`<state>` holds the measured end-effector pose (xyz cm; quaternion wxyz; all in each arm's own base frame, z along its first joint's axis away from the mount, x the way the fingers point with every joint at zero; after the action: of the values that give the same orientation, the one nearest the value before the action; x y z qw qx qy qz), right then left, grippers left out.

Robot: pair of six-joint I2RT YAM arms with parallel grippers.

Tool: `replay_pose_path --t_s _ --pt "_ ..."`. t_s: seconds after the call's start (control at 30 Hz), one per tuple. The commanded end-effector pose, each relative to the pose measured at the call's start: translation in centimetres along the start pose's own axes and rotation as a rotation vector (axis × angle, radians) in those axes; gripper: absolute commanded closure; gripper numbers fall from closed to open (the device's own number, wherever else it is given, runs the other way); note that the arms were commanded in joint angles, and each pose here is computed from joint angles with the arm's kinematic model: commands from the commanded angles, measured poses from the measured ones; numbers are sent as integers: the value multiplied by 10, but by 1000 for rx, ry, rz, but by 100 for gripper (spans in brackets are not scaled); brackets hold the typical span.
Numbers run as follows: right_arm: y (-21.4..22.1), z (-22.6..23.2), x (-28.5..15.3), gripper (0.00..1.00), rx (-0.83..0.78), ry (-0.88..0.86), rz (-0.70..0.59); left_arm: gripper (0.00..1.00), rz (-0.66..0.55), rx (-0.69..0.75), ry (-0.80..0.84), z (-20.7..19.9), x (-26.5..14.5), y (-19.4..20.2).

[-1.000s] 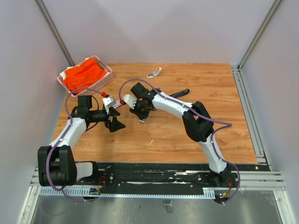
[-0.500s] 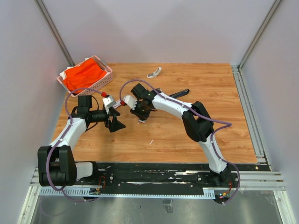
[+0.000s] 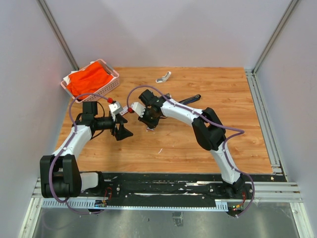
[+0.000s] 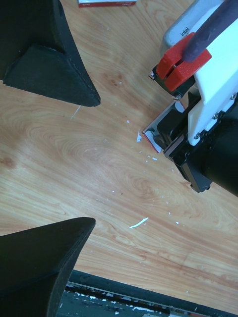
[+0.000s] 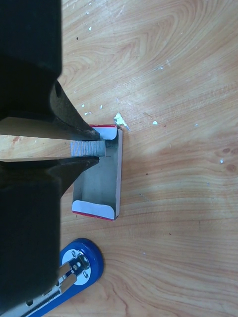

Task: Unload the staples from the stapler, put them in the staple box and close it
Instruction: Place the staple at the center of the board.

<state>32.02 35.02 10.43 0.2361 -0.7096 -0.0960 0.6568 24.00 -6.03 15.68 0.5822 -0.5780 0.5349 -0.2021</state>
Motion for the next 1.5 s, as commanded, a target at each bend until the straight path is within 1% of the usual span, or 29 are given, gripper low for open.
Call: replay_pose_path --t_s 0.0,0.6,1.03,1.3,1.47 --pt "3 10 14 83 -24 -18 32 2 -14 20 7 2 -2 -4" --pt "1 13 12 82 -36 -17 32 2 -11 14 10 3 -1 -3" --pt "-2 14 8 77 -44 -11 28 2 -10 15 11 3 -1 -3" --pt "-5 17 5 71 -47 -19 20 2 -9 13 12 3 -1 -2" --pt "-7 19 2 69 -52 -24 15 2 -8 13 11 3 -1 -2"
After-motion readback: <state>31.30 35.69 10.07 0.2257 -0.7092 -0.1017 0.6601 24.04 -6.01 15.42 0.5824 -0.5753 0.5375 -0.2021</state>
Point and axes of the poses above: each gripper's point midway between its finger pads, its own x axis out along the fingers, its own z axis along the line the jaws close on, y = z × x, the point moved 8 cm from there along -x, back along the fingers, and after that the axes turned 2 degrees about -x, right-handed, at the moved point
